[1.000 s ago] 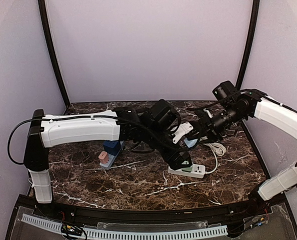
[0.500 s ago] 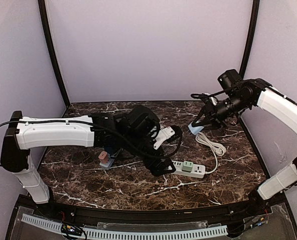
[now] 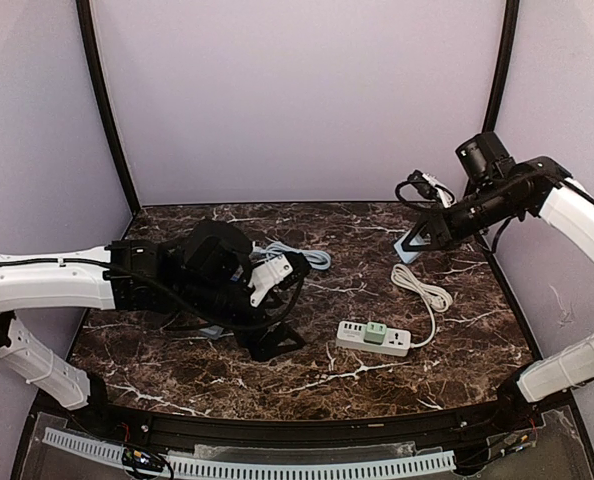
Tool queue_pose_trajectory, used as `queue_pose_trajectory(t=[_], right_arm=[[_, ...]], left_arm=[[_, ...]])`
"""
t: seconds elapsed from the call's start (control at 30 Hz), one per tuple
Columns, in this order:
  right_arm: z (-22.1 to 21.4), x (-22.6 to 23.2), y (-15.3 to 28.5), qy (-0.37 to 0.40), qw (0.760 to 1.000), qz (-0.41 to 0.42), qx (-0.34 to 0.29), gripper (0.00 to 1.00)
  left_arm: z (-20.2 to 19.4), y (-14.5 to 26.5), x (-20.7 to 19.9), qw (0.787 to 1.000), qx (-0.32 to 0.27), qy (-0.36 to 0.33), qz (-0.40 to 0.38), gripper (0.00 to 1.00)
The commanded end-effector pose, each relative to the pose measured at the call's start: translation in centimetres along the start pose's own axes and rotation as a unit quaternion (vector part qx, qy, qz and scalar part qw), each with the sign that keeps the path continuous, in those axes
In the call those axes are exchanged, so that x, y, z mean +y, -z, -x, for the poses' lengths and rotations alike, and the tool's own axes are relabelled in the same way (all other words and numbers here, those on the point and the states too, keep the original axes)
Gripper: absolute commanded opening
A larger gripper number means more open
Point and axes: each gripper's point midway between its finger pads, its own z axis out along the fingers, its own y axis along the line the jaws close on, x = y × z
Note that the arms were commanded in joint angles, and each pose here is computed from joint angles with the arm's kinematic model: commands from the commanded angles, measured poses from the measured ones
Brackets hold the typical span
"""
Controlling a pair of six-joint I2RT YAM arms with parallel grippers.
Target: Insert the plug
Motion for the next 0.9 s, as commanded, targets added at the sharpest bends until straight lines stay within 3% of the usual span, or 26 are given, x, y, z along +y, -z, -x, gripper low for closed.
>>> queue_pose_trajectory(t=[0.0,0.17,0.53,0.87], right_arm=[[-0.5,-0.7,0.7,0.071,0.997,-0.026,-0.012,0.0],[-0.2,-1.7,0.5,0.121,0.991,-0.051,-0.013,0.0],[-2.3,-4.5,-2.3,0.263,0.961,-0.073,0.051,0.0],[-7.3,-6.1,-4.9,0.29,0.944,-0.028,0.154,0.0]], left_arm=[[-1.0,1.8,0.4,1.0,0.0,-0.021,0.017,0.99],[-1.5,3.0,0.4,0.999,0.002,-0.031,0.018,0.99],[-2.4,4.9,0.8,0.999,0.011,-0.037,0.031,0.99],[-2.4,6.3,1.6,0.998,-0.004,-0.01,0.056,0.99]])
